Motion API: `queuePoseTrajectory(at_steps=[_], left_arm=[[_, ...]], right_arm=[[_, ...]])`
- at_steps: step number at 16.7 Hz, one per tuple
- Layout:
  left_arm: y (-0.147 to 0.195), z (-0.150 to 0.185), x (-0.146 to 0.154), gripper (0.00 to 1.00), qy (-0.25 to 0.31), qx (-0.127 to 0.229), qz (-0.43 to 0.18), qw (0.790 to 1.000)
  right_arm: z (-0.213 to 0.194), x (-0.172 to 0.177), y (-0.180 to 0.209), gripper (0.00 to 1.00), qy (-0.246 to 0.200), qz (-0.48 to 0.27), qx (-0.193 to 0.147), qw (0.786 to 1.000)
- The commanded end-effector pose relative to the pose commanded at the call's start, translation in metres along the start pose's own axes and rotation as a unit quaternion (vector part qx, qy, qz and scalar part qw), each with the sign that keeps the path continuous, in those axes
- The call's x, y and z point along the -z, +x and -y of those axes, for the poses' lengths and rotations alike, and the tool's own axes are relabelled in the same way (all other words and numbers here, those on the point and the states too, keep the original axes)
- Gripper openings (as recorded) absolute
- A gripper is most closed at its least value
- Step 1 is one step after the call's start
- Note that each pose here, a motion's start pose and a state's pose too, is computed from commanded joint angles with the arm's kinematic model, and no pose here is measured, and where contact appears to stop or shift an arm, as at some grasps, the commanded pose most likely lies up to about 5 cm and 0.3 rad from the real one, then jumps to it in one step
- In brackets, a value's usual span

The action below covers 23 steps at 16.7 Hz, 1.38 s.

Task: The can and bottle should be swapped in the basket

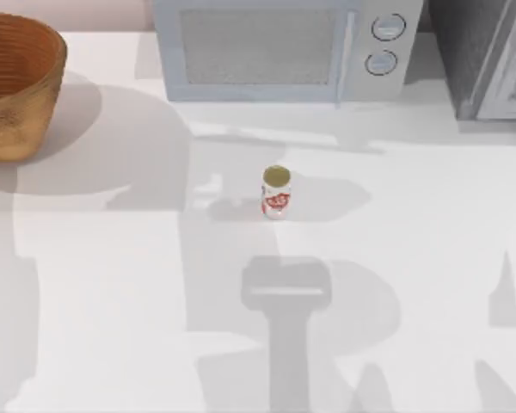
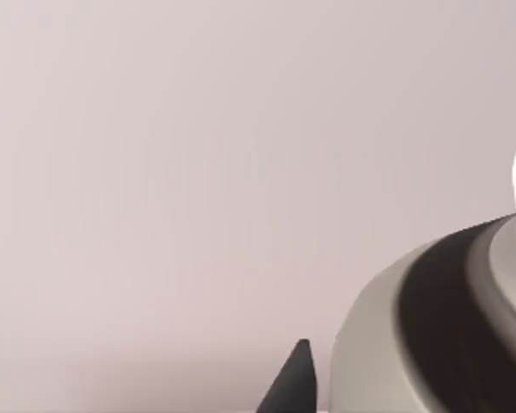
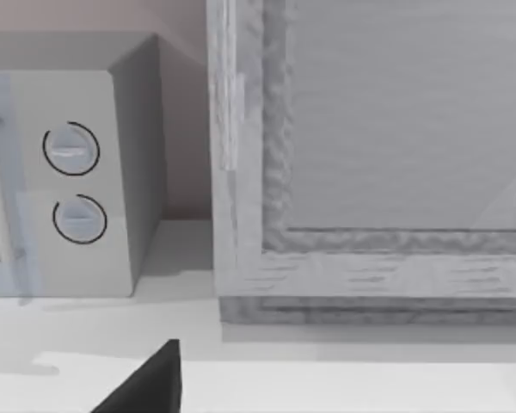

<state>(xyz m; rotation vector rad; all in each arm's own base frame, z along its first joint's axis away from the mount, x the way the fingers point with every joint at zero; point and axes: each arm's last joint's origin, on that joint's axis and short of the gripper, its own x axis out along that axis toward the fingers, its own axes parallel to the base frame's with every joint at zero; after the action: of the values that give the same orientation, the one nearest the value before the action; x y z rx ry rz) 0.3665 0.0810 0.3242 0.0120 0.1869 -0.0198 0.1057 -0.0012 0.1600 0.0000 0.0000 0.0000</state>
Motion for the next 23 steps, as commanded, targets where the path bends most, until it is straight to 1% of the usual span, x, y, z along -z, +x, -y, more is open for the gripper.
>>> queuePoseTrajectory(at_steps=[7, 11, 23], left_arm=[[0.048, 0.001, 0.035, 0.00, -0.003, 0.004, -0.007, 1.000], [0.051, 0.002, 0.036, 0.00, -0.002, 0.002, -0.005, 1.000], [0.051, 0.002, 0.036, 0.90, -0.002, 0.002, -0.005, 1.000]], right_arm=[[0.000, 0.000, 0.000, 1.00, 0.000, 0.000, 0.000, 1.000], [0.000, 0.000, 0.000, 1.00, 0.000, 0.000, 0.000, 1.000], [0.000, 0.000, 0.000, 1.00, 0.000, 0.000, 0.000, 1.000]])
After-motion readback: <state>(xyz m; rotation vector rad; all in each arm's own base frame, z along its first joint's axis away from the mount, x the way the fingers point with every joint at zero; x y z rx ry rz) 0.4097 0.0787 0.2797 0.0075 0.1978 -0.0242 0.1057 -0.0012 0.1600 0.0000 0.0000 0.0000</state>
